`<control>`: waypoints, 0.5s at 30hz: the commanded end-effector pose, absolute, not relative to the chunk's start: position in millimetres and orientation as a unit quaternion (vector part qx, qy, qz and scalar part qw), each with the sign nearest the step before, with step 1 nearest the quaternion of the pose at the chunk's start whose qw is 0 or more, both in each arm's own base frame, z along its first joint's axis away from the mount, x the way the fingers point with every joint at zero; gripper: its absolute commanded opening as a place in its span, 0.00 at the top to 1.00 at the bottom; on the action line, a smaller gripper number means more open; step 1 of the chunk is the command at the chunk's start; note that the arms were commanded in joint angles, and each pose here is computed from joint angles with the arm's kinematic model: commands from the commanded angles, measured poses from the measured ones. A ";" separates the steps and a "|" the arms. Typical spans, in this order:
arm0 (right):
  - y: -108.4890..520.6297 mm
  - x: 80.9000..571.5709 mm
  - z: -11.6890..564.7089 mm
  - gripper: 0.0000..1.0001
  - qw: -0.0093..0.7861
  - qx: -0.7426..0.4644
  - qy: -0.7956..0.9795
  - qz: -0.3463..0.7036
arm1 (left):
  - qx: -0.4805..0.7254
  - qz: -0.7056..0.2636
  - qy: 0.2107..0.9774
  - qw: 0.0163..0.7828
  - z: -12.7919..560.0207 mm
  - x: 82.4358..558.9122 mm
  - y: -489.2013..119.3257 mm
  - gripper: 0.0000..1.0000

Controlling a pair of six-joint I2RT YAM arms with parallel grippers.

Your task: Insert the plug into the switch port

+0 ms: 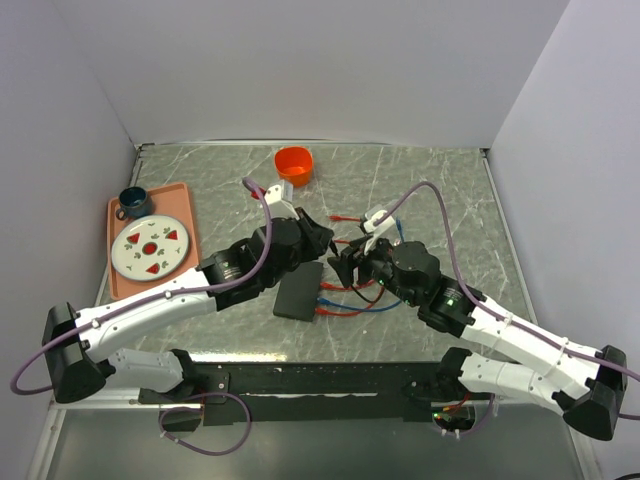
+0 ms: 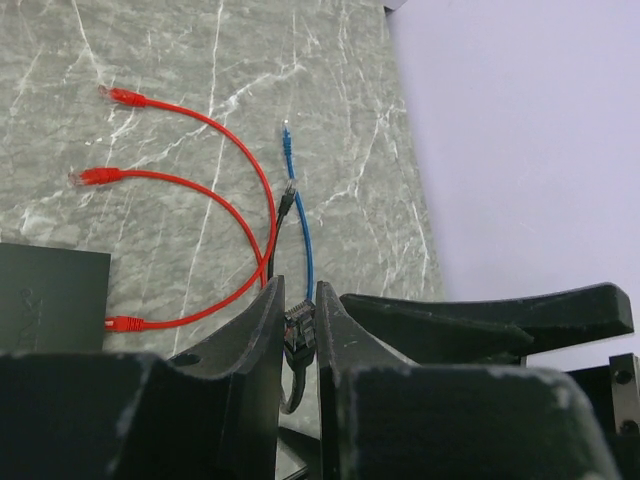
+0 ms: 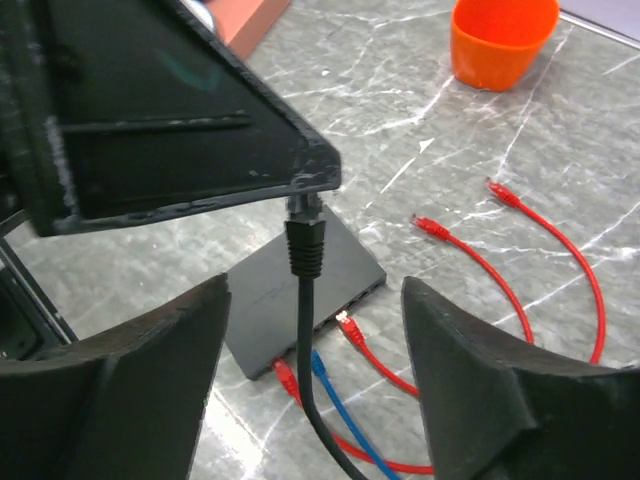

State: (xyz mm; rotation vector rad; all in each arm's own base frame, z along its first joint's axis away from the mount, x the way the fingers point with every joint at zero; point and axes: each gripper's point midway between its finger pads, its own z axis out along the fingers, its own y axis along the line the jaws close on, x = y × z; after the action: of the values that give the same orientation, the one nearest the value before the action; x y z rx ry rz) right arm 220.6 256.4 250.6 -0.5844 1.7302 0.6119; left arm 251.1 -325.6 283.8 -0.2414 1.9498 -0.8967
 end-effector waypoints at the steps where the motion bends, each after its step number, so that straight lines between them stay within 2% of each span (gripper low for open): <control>1: 259.0 232.4 290.4 0.35 0.612 -0.226 0.710 0.264 | -0.113 -0.391 0.773 0.487 311.8 249.0 -320.0 0.99; 2: 259.3 232.6 290.3 0.37 0.612 -0.226 0.710 0.264 | -0.113 -0.392 0.772 0.487 312.0 248.9 -319.7 0.99; 3: 261.0 233.1 293.9 0.47 0.617 -0.223 0.705 0.270 | -0.109 -0.391 0.774 0.486 311.0 248.1 -321.1 0.99; 8: 264.9 231.5 291.1 0.53 0.616 -0.224 0.701 0.281 | -0.107 -0.397 0.773 0.484 312.0 248.3 -323.8 0.99; 11: 266.6 230.4 290.5 0.61 0.616 -0.222 0.698 0.289 | -0.108 -0.399 0.772 0.483 311.0 247.2 -323.2 0.99; 15: 269.4 230.7 291.3 0.62 0.617 -0.223 0.696 0.294 | -0.106 -0.401 0.772 0.482 312.1 246.4 -324.0 0.99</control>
State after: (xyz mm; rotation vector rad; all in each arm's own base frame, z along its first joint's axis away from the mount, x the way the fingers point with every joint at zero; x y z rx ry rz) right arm 227.7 263.5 268.8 -0.5508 1.6702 0.6334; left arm 249.0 -323.1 290.7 -0.2442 1.9360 -0.9133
